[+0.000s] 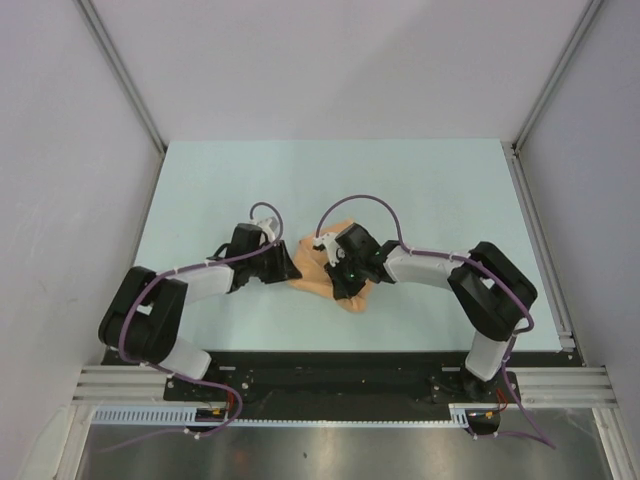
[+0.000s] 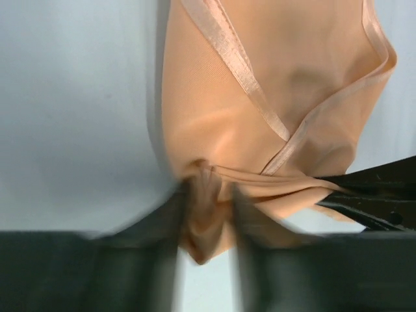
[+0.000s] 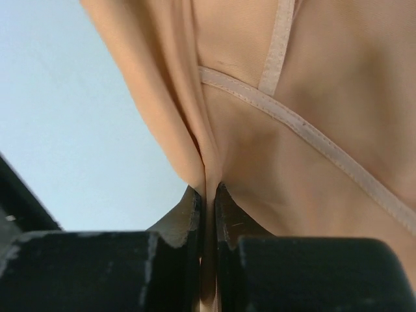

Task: Fold the napkin, place the utensils inside, and roll it up
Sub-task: Roll the napkin with the utensil

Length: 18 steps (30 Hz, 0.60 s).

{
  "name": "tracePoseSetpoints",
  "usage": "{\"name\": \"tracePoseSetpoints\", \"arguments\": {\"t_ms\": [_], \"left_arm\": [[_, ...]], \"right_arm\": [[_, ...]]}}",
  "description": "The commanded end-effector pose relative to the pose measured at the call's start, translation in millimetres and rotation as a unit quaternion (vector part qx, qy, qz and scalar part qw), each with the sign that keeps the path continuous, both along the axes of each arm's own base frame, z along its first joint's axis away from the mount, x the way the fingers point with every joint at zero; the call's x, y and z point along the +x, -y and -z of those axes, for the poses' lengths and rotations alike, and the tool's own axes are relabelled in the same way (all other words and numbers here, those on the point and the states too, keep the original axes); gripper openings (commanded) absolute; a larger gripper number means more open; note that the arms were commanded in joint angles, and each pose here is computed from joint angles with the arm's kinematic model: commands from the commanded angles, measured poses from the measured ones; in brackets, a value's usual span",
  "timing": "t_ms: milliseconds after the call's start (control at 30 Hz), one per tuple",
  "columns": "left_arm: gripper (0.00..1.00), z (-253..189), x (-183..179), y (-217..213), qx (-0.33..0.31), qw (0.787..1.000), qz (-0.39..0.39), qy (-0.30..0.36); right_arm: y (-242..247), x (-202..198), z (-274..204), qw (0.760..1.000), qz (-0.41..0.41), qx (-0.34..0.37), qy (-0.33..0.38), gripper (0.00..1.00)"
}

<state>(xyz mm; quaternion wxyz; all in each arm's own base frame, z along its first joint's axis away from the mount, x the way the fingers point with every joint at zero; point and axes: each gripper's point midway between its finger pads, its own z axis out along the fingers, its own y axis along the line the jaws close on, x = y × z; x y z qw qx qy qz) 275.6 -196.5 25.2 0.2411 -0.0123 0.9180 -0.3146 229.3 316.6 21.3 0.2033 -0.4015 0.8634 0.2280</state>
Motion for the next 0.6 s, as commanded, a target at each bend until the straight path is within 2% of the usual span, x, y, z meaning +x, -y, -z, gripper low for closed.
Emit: {"name": "tracePoseSetpoints", "arguments": {"t_ms": [0, 67, 167, 300, 567], "left_arm": [[0.56, -44.6, 28.5, -8.1, -0.009, 0.997, -0.029, 0.069], [0.67, -55.5, 33.5, -16.2, 0.002, 0.995, -0.043, 0.091], [0.71, -57.4, 29.4, -22.8, 0.012, 0.993, -0.052, 0.101], [0.72, -54.4, 14.5, -31.8, 0.015, 0.992, -0.063, 0.107], [0.76, -30.1, -12.6, -33.9, 0.006, 0.995, -0.056, 0.080]], "right_arm": [[2.9, -67.1, 28.3, 0.980, -0.029, 0.004, -0.197, 0.01], [-1.2, -71.1, 27.6, 0.973, -0.031, 0.018, -0.228, 0.00], [-6.4, -72.9, 23.0, 0.963, -0.033, 0.045, -0.264, 0.00], [-10.3, -74.2, 23.4, 0.946, -0.034, 0.083, -0.313, 0.00], [-12.2, -68.1, 33.2, 0.924, -0.032, 0.119, -0.362, 0.00]]}}
